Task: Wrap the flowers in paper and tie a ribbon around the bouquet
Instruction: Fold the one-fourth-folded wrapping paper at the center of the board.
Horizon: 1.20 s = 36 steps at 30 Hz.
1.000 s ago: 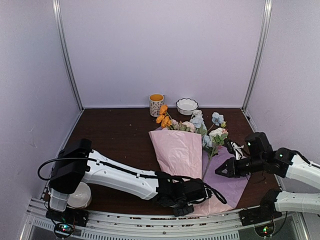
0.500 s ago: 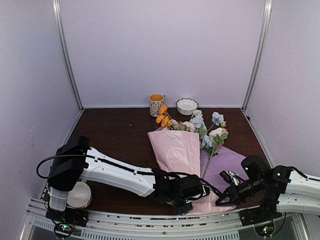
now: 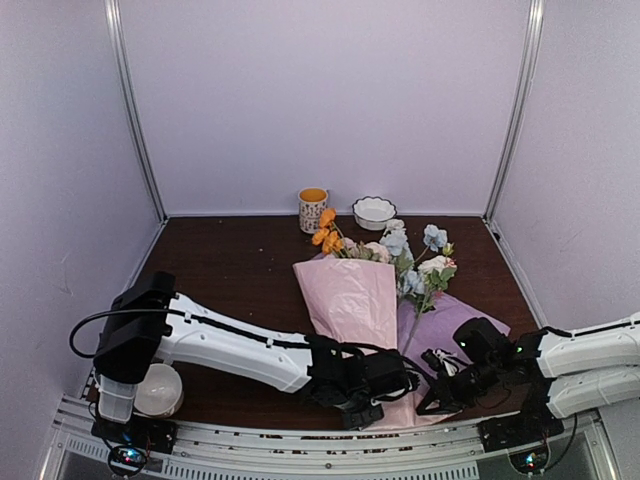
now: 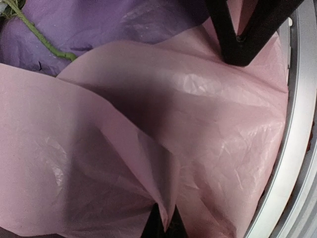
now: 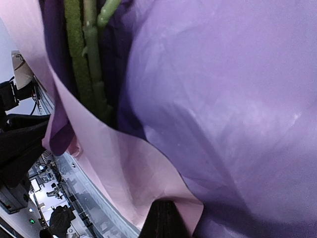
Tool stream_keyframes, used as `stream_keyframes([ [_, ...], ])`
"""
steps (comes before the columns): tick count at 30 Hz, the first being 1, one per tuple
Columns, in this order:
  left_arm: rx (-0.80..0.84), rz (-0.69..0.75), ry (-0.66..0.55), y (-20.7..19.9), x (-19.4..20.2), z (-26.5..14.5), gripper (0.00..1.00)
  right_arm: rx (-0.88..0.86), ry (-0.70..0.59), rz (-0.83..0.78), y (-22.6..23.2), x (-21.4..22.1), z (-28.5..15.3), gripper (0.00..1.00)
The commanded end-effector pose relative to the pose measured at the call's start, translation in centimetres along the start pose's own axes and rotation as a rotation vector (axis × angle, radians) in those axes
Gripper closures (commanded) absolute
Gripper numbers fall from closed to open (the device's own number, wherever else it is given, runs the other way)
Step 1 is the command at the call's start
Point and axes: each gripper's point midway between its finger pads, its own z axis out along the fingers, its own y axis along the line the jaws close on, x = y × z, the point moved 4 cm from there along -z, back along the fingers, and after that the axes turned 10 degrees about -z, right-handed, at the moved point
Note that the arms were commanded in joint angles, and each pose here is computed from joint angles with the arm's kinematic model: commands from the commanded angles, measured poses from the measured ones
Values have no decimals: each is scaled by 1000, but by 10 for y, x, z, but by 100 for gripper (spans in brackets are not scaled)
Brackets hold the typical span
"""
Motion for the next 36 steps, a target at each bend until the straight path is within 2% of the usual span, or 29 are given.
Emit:
stream_keyframes([
  [1,-6,91,-55,-17,-22,-31,100,218,-49,17,-37,3,-1,100],
  [9,57,138,54,-31,4,2,98,201,-139,-3,-20,-14,-17,100],
  [15,59,126,80,-31,13,10,95,70,-251,-37,18,-40,-35,100],
  [21,61,121,69,-31,10,10,92,-10,-294,-49,38,-58,-35,77],
  [29,60,110,59,-31,9,9,91,-98,-254,-7,49,-55,-31,76],
  [36,52,109,45,-31,6,9,91,-136,-209,44,43,-43,-18,68],
])
